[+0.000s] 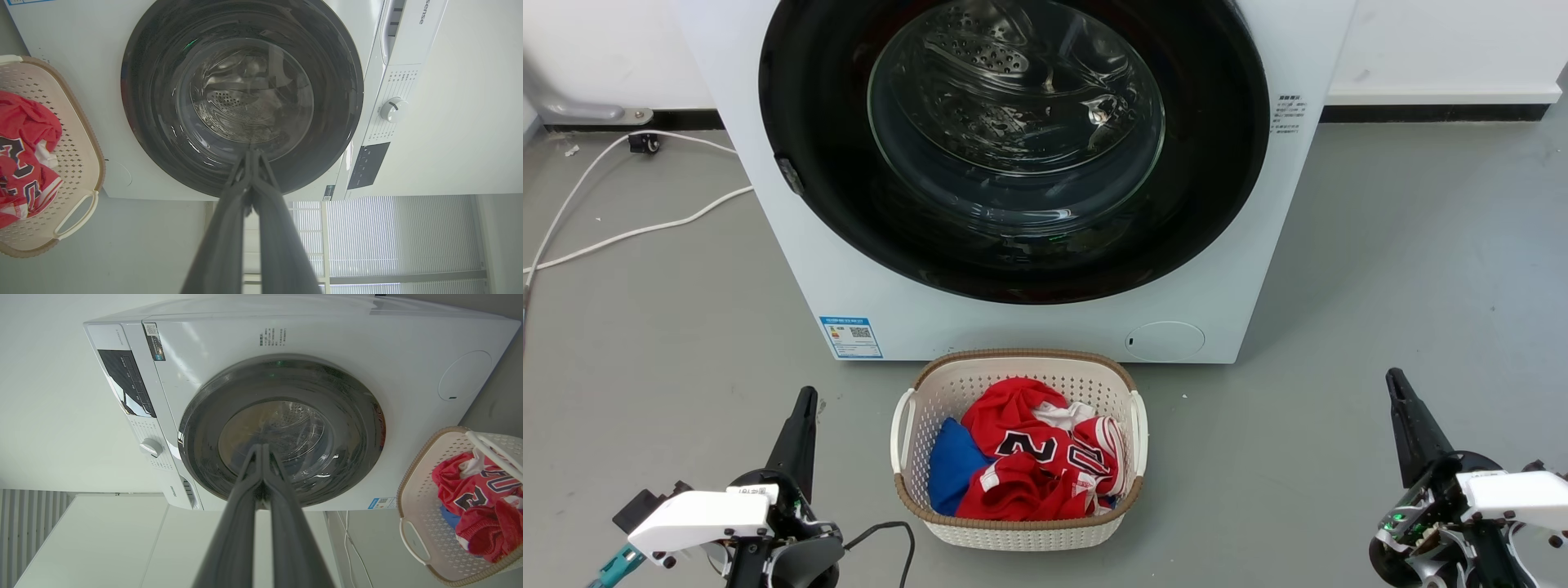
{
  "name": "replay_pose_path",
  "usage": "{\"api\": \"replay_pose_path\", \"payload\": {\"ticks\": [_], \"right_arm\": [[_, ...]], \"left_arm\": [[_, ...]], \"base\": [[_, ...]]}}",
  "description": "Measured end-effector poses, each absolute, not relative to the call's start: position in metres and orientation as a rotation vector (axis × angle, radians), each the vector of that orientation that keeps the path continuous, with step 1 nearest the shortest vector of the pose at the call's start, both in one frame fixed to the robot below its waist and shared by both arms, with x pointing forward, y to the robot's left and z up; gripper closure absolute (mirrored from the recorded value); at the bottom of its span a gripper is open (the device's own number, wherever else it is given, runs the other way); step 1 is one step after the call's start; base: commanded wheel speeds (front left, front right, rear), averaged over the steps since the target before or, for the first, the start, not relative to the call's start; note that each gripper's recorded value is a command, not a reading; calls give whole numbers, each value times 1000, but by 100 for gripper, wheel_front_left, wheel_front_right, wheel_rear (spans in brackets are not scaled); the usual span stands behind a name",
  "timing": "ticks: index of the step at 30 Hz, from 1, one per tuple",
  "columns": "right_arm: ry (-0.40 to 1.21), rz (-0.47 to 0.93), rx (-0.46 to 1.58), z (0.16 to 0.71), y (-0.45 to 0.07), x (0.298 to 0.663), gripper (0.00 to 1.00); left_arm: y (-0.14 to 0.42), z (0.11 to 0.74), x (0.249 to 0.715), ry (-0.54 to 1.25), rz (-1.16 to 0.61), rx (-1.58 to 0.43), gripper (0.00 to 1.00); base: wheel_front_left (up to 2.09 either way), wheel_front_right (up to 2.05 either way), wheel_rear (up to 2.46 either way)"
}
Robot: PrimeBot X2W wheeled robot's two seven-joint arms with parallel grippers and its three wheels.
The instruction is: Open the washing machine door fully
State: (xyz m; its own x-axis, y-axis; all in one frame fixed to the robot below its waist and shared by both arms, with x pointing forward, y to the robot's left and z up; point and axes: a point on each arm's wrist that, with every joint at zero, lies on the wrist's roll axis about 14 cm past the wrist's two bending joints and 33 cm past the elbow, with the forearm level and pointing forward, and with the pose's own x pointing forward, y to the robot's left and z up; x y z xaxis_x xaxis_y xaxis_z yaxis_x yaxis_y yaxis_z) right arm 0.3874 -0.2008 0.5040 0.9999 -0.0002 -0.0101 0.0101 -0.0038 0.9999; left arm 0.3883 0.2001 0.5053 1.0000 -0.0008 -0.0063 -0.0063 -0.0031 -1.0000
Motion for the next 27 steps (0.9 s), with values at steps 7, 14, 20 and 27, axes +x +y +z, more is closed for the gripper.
{"api": "replay_pose_path", "payload": {"ticks": [7,14,20,27], "right_arm": [[8,-8,1575,504,-201,387,100],[8,-8,1575,504,-201,387,100],[9,-10,1575,503,-201,387,0],[79,-99,1579,470,-203,371,0]], "left_arm": [[200,505,388,6,4,-1574,100],[200,505,388,6,4,-1574,100],[200,505,388,8,6,-1574,0],[199,471,372,83,88,-1580,0]], "base": [[0,0,0],[0,0,0],[0,0,0],[0,0,0]]}}
